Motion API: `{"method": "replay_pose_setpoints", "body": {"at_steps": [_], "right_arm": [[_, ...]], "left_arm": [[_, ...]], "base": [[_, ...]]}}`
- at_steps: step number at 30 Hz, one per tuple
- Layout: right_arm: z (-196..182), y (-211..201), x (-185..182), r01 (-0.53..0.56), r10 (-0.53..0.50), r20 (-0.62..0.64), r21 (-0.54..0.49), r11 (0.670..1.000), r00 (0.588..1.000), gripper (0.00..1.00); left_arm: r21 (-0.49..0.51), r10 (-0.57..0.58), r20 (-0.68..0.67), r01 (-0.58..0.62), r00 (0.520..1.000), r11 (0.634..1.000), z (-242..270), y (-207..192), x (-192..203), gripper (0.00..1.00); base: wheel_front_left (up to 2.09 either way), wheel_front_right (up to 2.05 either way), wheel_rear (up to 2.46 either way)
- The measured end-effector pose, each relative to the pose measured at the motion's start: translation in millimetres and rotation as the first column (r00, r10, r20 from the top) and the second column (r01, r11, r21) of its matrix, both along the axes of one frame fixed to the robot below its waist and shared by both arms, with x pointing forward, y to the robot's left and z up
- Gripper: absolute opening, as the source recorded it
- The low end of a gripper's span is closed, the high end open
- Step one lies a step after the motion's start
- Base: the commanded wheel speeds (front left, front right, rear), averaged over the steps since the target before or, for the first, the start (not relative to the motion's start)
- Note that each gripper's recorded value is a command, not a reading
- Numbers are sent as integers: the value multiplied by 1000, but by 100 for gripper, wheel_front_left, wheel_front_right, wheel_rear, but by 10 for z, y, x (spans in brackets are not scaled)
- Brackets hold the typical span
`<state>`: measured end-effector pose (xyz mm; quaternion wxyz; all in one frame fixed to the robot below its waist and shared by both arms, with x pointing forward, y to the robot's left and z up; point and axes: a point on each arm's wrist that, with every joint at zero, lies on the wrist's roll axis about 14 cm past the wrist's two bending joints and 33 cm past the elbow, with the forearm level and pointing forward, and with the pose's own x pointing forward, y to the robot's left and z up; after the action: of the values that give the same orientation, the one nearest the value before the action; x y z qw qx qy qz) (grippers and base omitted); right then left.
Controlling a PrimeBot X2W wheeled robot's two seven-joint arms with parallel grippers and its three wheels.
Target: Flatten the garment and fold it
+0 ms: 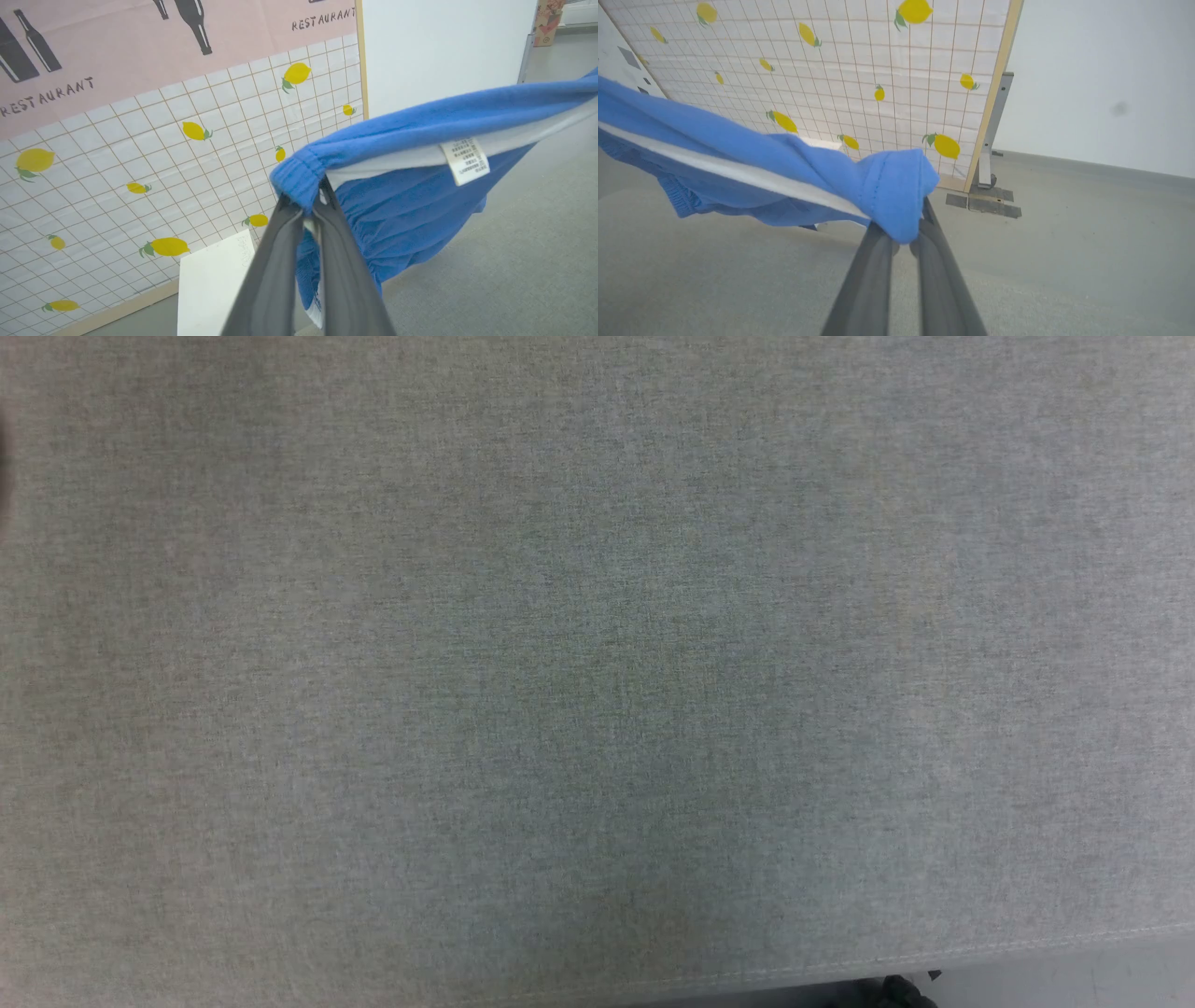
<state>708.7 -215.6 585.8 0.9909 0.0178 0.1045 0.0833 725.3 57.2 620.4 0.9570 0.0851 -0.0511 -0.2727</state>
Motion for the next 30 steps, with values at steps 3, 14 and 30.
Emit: {"method": "replay_pose_setpoints", "body": {"at_steps": [3,14,30], "right_arm": [[-457,-38,-134,3,-5,-121,-18,1000,993,0],[-1748,-318,-1286,-41,-28,-584,-104,994,811,0],[-1748,-380,-2572,-141,49,-802,-45,989,596,0]], "left_arm": [[31,-22,-87,25,996,999,-474,-59,-122,0],[21,-122,-425,145,897,989,-1846,-233,-1367,0],[39,-156,-571,217,806,975,-1981,-125,-2795,0]], "base": [[0,0,0],[0,0,0],[0,0,0]]}}
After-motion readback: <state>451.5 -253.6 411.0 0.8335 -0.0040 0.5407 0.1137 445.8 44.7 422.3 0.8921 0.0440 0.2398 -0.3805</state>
